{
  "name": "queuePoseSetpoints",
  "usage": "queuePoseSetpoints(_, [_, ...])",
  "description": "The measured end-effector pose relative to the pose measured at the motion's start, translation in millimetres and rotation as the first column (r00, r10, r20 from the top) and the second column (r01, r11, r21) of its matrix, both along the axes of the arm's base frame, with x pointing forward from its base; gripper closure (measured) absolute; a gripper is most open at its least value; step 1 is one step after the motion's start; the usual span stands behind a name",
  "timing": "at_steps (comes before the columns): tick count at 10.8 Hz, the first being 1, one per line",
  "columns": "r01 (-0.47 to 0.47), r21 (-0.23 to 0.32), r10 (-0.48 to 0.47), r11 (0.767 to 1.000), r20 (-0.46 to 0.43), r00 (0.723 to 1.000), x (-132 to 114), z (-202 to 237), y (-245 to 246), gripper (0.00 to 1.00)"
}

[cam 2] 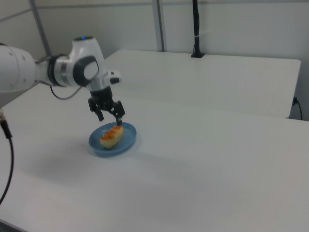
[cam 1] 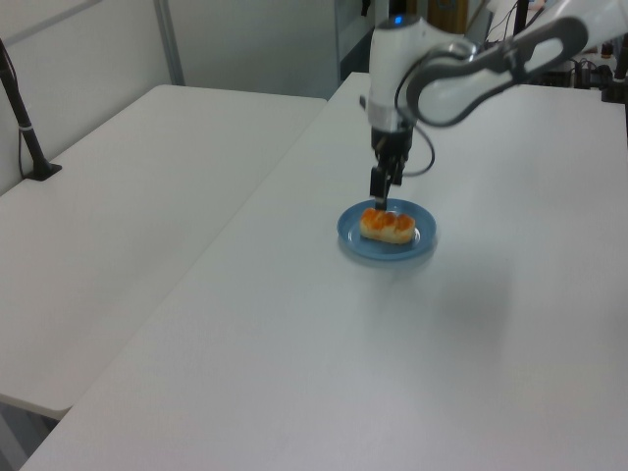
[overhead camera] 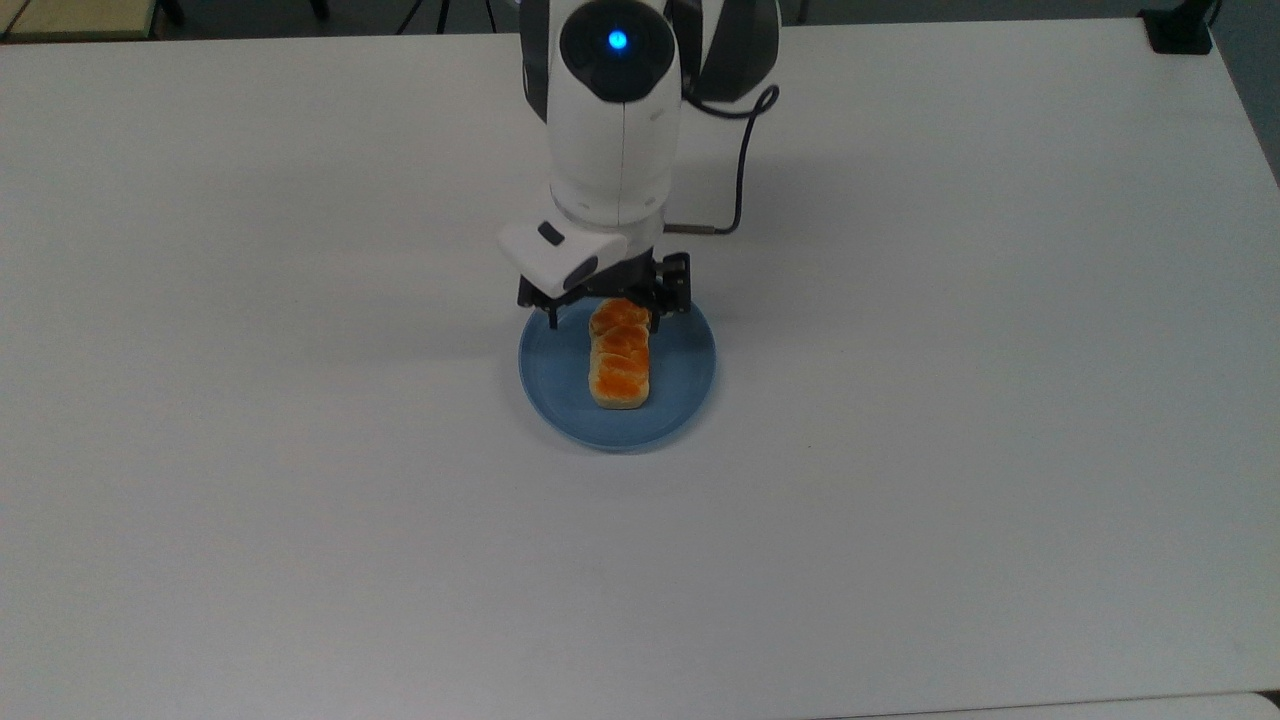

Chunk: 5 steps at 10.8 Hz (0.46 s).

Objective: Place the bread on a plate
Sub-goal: 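Open the gripper to release the bread onto the plate and rise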

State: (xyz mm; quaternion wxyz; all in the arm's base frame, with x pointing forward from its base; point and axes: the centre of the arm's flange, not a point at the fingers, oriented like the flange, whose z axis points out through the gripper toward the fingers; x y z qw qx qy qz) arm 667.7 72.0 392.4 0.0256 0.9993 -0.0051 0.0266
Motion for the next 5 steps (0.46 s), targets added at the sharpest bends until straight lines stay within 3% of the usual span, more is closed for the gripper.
queuePoseSetpoints(3, [0.061,-0.002,-0.061,0.998,-0.036,0.997,-46.2,116.4,-35.6,0.00])
queuePoseSetpoints(5, [0.102,0.002,-0.102,0.995,-0.027,0.994,-77.7,171.2,-60.4,0.00])
